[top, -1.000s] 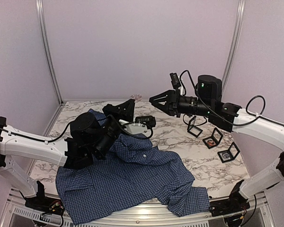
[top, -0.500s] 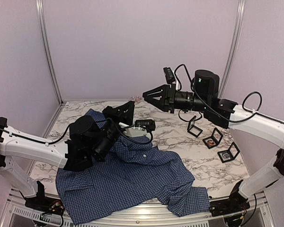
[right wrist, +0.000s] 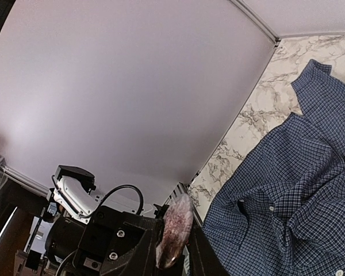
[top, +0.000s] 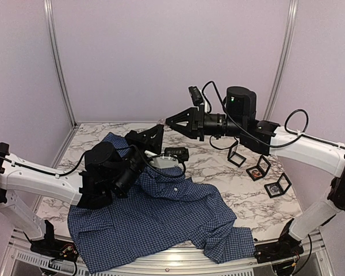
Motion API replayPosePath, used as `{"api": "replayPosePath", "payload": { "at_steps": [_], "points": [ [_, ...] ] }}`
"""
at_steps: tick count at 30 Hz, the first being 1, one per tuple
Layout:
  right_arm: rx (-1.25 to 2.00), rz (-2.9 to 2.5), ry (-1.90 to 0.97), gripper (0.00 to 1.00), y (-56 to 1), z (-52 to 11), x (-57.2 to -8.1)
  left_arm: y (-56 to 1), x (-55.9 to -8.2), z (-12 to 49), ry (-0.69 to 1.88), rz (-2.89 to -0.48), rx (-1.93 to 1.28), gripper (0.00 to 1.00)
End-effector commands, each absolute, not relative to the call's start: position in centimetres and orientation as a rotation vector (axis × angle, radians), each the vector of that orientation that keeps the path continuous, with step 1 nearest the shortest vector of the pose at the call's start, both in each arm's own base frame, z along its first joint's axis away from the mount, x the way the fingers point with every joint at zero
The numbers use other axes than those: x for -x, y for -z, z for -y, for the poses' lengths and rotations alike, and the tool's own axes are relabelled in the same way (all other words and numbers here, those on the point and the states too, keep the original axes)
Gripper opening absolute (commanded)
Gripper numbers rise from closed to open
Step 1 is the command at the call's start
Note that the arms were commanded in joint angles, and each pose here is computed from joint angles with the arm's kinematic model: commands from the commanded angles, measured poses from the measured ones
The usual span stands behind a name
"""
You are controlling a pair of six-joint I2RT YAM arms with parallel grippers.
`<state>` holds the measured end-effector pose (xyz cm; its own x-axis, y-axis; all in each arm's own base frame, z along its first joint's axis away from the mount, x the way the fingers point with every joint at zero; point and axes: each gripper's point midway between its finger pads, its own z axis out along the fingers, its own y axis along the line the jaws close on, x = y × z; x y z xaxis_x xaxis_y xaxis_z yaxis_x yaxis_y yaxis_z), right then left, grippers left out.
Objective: Remove the brooch from the garment
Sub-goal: Pass from the left arm to the right, then place the brooch in the brooch box.
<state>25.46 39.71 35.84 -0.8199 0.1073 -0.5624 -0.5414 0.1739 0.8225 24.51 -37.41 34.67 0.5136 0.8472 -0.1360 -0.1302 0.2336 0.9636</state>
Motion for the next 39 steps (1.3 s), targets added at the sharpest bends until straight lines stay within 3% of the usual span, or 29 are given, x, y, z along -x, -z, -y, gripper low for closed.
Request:
{"api": "replayPosePath", "payload": {
  "at_steps": [1, 16, 22, 35, 39],
  "points": [
    [0.434, -1.889, -1.731, 0.17, -38.0, -40.0, -25.0, -34.5, -24.0, 37.6, -0.758, -0.765, -1.144, 0.00],
    [0.418, -1.889, -1.729, 0.01, -37.6, -39.6, -24.8, -34.5, -23.9, 37.6, -0.757, -0.757, -1.146, 0.00],
    [0.405, -1.880, -1.718, 0.00, -37.9, -39.3, -24.9, -34.6, -23.8, 37.5, -0.742, -0.754, -1.140, 0.30],
    [0.388, -1.865, -1.705, 0.00, -38.0, -39.2, -25.2, -35.3, -23.7, 36.9, -0.666, -0.821, -1.118, 0.63],
    [0.379, -1.853, -1.696, 0.00, -38.3, -39.0, -25.4, -35.2, -23.8, 36.6, -0.637, -0.855, -1.099, 0.82]
  ]
}}
